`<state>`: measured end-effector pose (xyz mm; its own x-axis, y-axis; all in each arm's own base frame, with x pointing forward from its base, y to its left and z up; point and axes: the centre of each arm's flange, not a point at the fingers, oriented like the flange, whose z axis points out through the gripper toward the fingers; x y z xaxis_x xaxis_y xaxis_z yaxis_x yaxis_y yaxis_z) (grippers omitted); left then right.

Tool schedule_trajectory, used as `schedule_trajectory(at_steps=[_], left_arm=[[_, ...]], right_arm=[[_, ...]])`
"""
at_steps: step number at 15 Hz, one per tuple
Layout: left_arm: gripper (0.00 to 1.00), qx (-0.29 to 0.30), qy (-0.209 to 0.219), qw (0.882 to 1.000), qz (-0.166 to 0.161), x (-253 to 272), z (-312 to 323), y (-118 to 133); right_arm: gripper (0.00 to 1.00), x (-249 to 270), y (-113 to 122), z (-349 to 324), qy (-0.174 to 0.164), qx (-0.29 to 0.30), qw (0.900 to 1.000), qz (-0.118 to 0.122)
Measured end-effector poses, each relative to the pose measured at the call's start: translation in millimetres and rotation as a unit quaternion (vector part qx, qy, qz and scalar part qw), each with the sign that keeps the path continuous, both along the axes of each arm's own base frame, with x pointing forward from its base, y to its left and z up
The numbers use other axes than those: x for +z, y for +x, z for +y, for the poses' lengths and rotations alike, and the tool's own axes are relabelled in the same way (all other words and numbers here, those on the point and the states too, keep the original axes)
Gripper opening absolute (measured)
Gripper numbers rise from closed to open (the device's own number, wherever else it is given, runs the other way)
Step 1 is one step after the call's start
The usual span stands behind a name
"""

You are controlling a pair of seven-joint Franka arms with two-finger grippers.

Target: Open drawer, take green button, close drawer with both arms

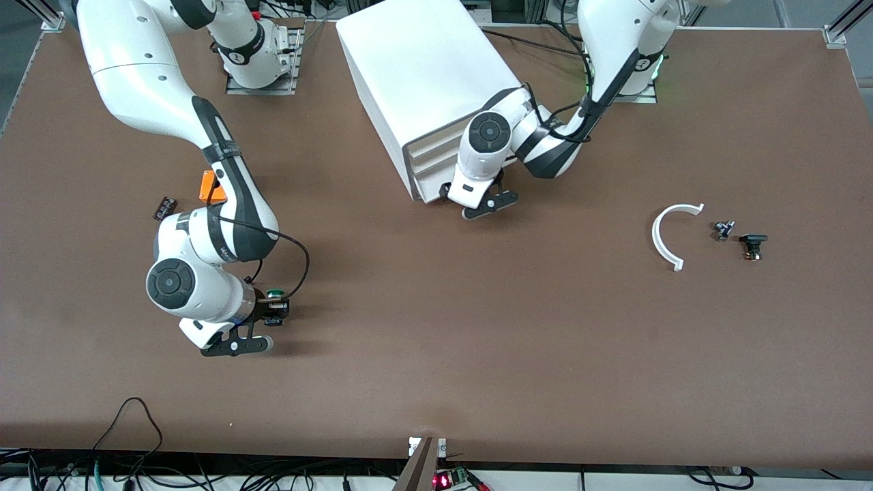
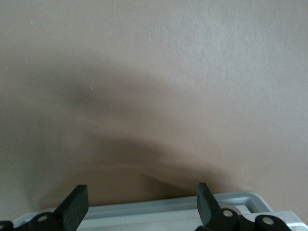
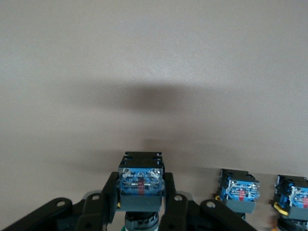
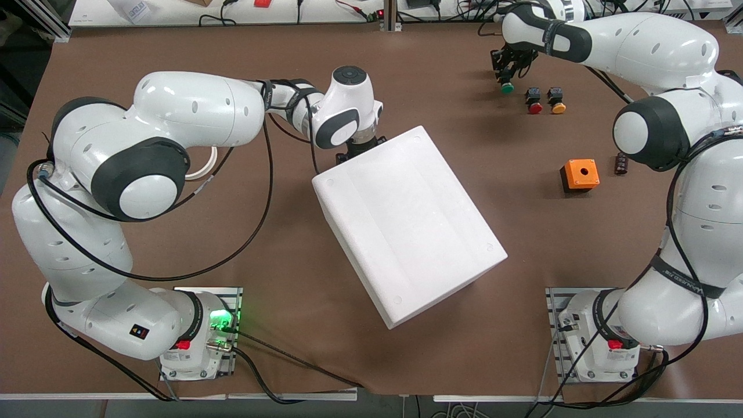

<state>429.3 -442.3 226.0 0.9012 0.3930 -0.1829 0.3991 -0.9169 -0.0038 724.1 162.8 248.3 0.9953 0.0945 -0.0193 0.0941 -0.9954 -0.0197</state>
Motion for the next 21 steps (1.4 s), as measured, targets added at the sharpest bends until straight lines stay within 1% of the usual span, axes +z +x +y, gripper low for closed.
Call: schedule_trajectory(at_steps=[5,8,12,13,15,16,17,19,21], left_arm=[[1.0,-0.002,-0.003,1.0,0.006,2,-13,-16],[1.0,-0.003,-0.005,1.0,0.008,4,-20,-23],[1.0,-0.005,-0.004,1.0,0.014,5,-25,-30],[1.0,-0.006,-0.002,1.0,0.015,4,-24,-30],[1.0,-0.006,-0.002,1.0,0.016,4,-24,-30],[1.0,-0.006,-0.002,1.0,0.015,5,-24,-30],[1.0,-0.006,-0.001,1.0,0.014,8,-24,-29],[1.0,-0.005,0.0,1.0,0.012,21,-23,-23],[1.0,-0.014,0.008,1.0,0.012,50,-13,-1]], right_arm=[[0.41,-32,-11,-11,0.001,-0.001,1.0,-0.003],[0.41,-49,-20,-12,0.001,0.0,1.0,0.001],[0.41,-53,-23,-13,0.0,-0.001,1.0,0.003],[0.46,-53,-22,-13,0.0,-0.003,1.0,0.002],[0.62,-50,-21,-16,0.001,-0.013,1.0,-0.001],[0.69,-45,-20,-17,0.001,-0.015,1.0,-0.005],[0.82,-37,-18,-19,0.002,-0.017,1.0,-0.01],[0.99,-14,-11,-31,0.004,-0.026,0.999,-0.026],[1.0,13,-5,-51,0.006,-0.039,0.998,-0.044]])
